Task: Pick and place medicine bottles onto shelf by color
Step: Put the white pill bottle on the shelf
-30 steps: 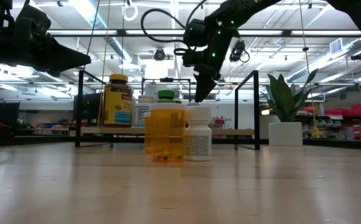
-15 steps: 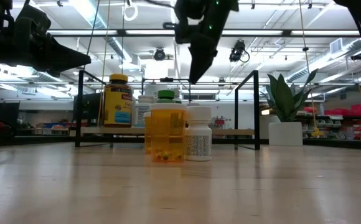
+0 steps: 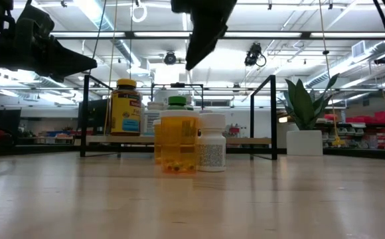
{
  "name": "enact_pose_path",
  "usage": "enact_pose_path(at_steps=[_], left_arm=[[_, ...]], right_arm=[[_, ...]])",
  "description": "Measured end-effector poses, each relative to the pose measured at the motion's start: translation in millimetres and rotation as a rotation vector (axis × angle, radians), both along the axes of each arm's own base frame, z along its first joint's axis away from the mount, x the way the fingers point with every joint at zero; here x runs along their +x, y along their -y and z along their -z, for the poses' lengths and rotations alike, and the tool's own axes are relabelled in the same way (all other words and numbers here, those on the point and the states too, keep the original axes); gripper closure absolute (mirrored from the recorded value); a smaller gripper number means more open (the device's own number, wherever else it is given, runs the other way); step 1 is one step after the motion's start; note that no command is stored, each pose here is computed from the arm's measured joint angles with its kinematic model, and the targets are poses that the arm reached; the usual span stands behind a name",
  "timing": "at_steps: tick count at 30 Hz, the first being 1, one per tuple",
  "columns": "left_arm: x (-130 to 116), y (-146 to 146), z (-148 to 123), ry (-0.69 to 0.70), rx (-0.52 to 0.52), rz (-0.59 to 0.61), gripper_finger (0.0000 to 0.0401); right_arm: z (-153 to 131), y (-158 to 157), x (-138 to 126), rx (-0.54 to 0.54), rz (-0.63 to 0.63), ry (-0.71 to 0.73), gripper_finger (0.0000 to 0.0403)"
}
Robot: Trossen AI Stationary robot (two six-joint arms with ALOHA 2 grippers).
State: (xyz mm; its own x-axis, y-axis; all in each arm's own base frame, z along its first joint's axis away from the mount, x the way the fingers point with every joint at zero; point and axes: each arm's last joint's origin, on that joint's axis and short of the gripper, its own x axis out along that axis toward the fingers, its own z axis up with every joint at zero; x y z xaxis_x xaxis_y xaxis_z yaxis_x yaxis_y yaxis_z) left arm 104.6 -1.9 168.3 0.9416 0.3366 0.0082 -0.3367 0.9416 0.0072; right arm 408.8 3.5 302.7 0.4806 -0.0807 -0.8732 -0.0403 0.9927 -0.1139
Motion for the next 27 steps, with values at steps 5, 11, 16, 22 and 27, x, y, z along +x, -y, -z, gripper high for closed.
enact_pose_path(at_steps=[5, 11, 16, 22, 27], left_arm=[[0, 0, 0, 0.000, 0.000, 0.000, 0.0338], [0, 0, 0, 0.000, 0.000, 0.000, 0.0337], [0, 0, 0, 0.000, 0.000, 0.000, 0.0340], [0, 0, 0, 0.000, 0.000, 0.000, 0.0345], [0, 0, 0, 0.000, 0.000, 0.000, 0.0339]], right_arm=[[-1, -28, 1, 0.018, -0.044, 0.031, 0.0080], [9, -59, 0, 0.023, -0.114, 0.041, 0.0080], [23, -73, -4, 0.025, -0.123, 0.021, 0.0080], [34, -85, -8, 0.022, -0.130, -0.005, 0.0080], [40, -93, -9, 0.023, -0.147, 0.002, 0.0080]])
